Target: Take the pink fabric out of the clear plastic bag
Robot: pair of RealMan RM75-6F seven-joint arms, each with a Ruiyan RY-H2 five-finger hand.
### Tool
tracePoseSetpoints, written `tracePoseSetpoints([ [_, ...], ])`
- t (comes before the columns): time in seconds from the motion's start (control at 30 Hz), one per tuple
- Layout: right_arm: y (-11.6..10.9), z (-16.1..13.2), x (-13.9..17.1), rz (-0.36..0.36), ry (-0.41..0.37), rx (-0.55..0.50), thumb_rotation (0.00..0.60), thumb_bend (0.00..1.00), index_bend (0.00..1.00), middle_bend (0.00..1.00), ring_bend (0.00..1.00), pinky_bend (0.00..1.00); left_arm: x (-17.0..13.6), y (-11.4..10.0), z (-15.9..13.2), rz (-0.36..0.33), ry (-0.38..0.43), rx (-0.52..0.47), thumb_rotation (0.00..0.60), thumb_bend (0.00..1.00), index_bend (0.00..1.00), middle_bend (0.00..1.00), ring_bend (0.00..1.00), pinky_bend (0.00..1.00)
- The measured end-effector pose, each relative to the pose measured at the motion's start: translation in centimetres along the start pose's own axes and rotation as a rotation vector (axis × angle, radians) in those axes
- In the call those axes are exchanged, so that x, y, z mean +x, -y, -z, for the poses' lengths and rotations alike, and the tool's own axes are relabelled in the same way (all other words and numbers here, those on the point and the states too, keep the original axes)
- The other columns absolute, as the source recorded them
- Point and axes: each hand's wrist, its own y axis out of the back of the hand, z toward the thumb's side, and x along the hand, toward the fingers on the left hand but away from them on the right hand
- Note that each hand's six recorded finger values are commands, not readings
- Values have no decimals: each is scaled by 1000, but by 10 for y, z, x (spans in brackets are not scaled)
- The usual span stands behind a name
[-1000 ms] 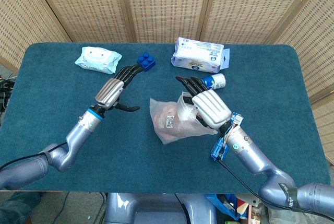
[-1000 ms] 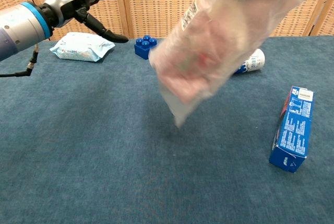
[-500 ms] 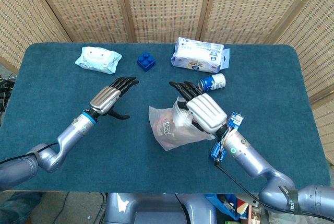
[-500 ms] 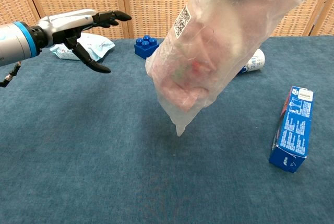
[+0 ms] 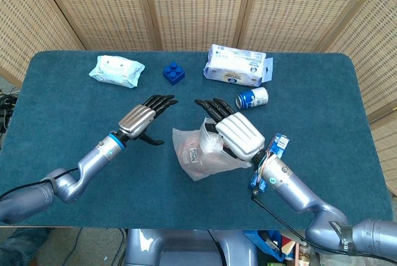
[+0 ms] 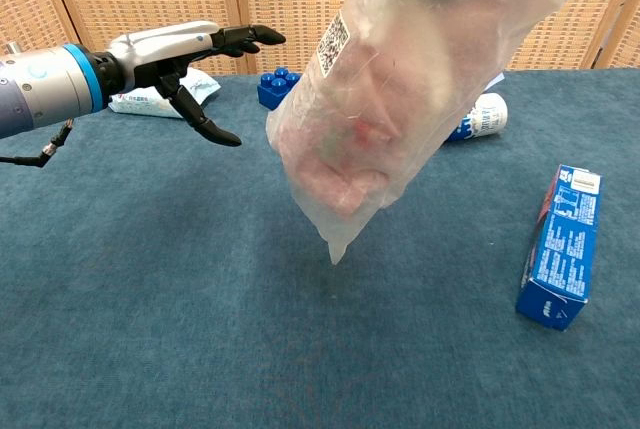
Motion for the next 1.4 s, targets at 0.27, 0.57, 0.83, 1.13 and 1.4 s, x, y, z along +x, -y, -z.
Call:
tracePoseSetpoints([
  [0.27,1,-3,-2,-6,-4,-3,600,752,857,0,0,0,10,5,-13,65,0,51,600,206,230,0,0,0],
  [0.57,5,-2,-3,-12,0,-6,600,752,857,0,0,0,22,18,-28,89,6,40,600,383,337,0,0,0],
  [0.83,5,-1,-3,-13,0,-12,600,751,858,0,0,0,25,23,-31,100,5,41,600,401,432,0,0,0],
  [1.13,6,2,-3,-13,7,-13,600,752,857,0,0,0,26,25,-32,88,1,36,600,579,657,0,0,0],
  [1.4,6,10,0,-8,24,-17,600,752,857,0,0,0,18,19,-19,69,-23,44,600,627,692,0,0,0],
])
